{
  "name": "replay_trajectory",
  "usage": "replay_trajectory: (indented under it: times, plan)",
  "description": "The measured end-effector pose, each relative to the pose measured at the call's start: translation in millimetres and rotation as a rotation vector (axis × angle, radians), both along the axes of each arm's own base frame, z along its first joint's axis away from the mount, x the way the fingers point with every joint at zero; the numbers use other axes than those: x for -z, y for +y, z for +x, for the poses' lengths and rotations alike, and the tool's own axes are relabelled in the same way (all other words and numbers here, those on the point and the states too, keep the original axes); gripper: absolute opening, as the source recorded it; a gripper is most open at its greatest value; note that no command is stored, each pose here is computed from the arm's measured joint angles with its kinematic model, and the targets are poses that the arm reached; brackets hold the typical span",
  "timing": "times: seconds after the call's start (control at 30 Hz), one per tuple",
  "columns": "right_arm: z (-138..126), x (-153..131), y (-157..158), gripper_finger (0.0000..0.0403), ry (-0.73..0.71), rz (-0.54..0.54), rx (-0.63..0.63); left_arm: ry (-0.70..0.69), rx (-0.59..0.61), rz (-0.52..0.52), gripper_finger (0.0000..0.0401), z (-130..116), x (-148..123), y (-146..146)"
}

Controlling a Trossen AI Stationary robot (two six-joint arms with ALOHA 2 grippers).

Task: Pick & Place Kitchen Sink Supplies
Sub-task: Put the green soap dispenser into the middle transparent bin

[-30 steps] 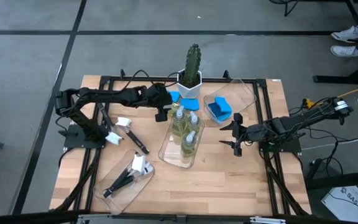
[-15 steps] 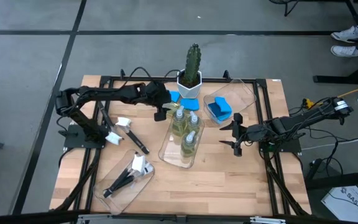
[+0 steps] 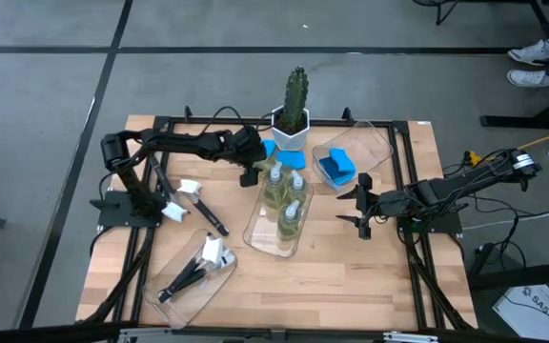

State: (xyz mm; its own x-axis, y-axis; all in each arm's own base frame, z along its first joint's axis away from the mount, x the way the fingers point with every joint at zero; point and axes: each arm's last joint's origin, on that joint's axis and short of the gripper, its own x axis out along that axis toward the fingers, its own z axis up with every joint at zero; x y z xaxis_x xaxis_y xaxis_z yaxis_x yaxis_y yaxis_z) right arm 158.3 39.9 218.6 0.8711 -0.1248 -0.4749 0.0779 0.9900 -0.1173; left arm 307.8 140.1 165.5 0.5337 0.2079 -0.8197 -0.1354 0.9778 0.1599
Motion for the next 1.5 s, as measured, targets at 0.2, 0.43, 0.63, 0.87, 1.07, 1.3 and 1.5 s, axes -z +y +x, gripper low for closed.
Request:
replay_trajectory:
  times: [0.2, 0.43, 0.63, 0.87, 1.07, 1.3, 1.5]
  plan:
    - [0, 0, 0, 0.0262, 0.0, 0.0, 0.0, 0.004, -0.031, -0.008, 0.0251, 0, 4, 3]
    - [0, 0, 0, 0.0262, 0.0, 0.0, 0.0, 0.042, -0.166, -0.074, 0.0251, -6, 6, 4]
    - [0, 0, 0, 0.0262, 0.0, 0.0, 0.0, 0.077, -0.308, -0.143, 0.0251, -11, 7, 2]
    - [0, 1, 0, 0.0262, 0.006, -0.002, -0.001, 0.129, -0.389, -0.16, 0.0251, -18, 0, -10]
    - [0, 2, 0, 0.0262, 0.02, -0.002, 0.002, 0.225, -0.492, -0.142, 0.0251, -39, -16, -25]
    - [2, 5, 1, 0.0262, 0.035, -0.001, 0.004, 0.377, -0.659, -0.196, 0.0251, -60, -21, -38]
    - [4, 7, 1, 0.0262, 0.052, 0.004, 0.011, 0.395, -0.65, -0.163, 0.0251, -62, -25, -50]
